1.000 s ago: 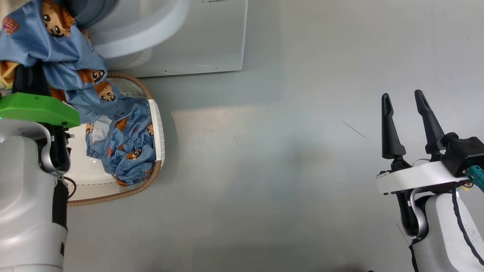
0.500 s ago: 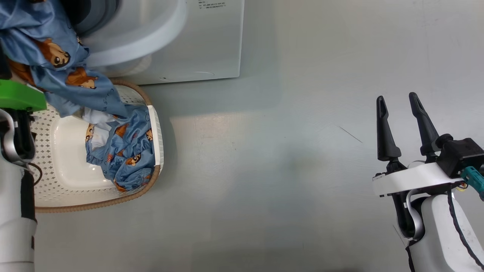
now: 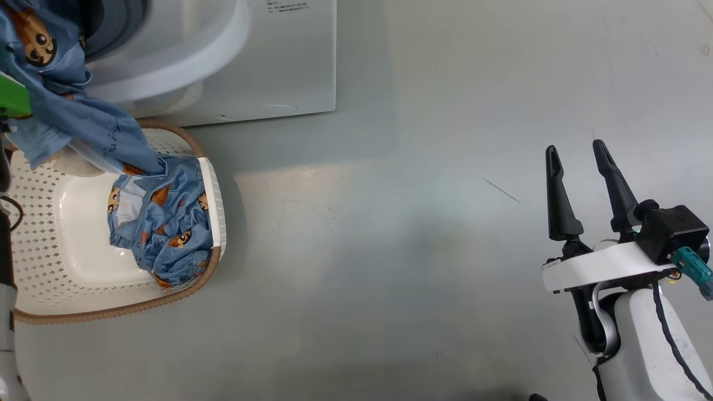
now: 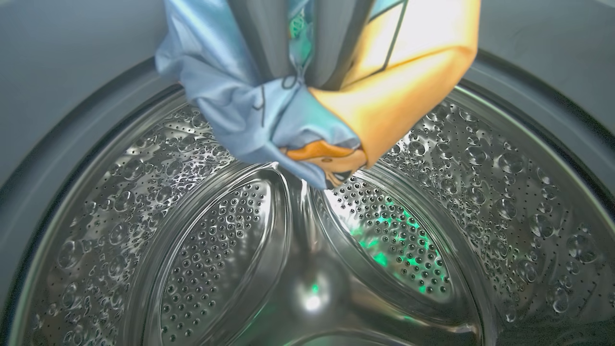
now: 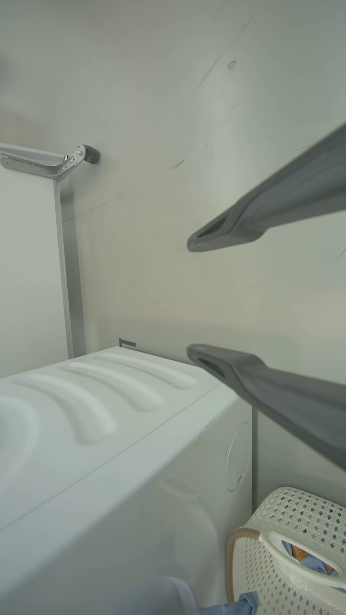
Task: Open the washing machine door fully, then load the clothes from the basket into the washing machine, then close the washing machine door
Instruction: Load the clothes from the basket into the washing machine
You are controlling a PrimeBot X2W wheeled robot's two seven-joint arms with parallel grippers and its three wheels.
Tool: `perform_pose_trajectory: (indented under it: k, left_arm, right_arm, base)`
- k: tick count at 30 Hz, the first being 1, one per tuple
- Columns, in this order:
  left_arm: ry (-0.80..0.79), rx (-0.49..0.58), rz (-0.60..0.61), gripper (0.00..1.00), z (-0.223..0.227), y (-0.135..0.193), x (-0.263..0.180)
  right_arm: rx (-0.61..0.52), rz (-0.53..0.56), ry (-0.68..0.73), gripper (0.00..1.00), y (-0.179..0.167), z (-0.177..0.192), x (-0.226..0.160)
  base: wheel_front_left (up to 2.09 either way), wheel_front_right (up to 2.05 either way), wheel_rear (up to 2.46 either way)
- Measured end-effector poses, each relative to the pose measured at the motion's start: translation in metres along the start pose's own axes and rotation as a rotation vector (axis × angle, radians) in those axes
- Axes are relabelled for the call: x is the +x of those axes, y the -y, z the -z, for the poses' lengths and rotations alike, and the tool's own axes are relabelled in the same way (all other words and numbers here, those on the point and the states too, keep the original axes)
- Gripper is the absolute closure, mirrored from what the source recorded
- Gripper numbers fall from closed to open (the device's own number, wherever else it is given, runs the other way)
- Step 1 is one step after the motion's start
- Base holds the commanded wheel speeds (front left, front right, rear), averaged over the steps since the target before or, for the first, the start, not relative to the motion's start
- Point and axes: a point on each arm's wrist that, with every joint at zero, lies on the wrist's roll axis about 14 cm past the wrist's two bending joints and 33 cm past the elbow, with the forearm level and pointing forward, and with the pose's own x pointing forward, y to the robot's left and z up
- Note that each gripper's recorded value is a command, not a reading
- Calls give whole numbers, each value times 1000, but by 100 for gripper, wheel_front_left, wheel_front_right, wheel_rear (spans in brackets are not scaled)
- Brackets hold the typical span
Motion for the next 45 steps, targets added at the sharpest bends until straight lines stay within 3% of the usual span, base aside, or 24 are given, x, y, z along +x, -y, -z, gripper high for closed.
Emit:
perform_pose_trajectory:
  k: [18,32,45]
  left_arm:
    - [-228,-17,-1,100,50,-1,36]
    - [-272,16,11,100,52,2,66]
    - [89,231,119,100,-24,29,97]
  right_arm:
    - [8,43,-65,0,15,26,-1]
    - [17,43,-111,0,16,45,2]
    - [22,36,-135,0,14,55,1]
  base:
    - [0,0,0]
    - [0,0,0]
    - [0,0,0]
